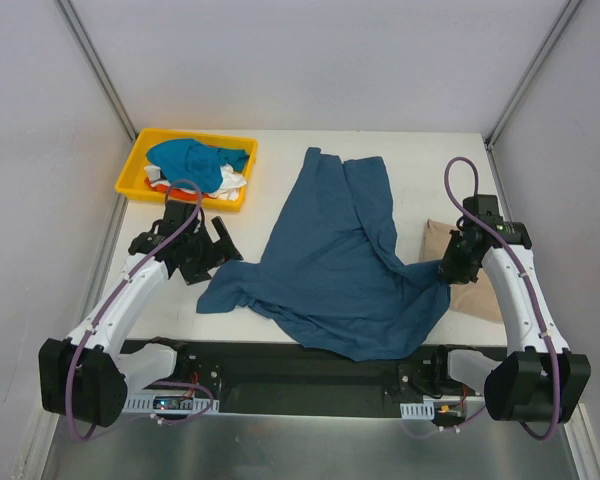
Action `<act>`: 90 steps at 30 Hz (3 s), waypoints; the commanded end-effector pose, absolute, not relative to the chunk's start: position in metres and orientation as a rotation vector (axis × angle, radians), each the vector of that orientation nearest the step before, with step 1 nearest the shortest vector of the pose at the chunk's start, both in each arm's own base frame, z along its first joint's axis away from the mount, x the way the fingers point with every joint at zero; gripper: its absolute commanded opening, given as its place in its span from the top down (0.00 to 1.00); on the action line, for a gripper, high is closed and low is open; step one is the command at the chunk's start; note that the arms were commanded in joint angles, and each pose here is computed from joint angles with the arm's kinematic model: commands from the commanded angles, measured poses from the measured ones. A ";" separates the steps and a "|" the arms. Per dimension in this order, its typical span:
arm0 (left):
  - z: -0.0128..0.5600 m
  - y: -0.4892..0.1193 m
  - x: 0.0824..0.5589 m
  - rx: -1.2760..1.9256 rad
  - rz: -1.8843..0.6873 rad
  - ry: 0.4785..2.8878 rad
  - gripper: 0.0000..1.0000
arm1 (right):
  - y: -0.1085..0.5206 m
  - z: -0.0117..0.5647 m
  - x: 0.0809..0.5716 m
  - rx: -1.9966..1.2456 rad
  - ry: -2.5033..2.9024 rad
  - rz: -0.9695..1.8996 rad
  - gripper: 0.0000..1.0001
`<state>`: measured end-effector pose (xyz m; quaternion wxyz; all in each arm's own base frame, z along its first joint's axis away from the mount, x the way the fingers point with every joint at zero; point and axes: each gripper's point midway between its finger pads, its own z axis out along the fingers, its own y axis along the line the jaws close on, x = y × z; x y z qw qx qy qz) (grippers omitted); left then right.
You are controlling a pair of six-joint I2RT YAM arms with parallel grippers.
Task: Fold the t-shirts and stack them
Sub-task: Flatten the tshirt out
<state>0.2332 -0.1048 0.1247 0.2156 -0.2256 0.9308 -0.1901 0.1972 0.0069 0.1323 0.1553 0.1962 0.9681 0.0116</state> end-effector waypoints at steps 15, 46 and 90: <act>0.069 -0.100 0.179 -0.835 -0.475 2.683 0.01 | 0.083 0.167 0.286 0.201 2.641 0.192 0.03; 0.052 -0.074 0.162 -1.081 -0.305 2.622 0.01 | 0.190 0.018 0.354 0.150 2.913 0.366 0.02; 0.025 -0.050 0.283 -0.923 -0.053 2.516 1.00 | 0.174 0.049 0.274 0.106 2.919 0.462 0.01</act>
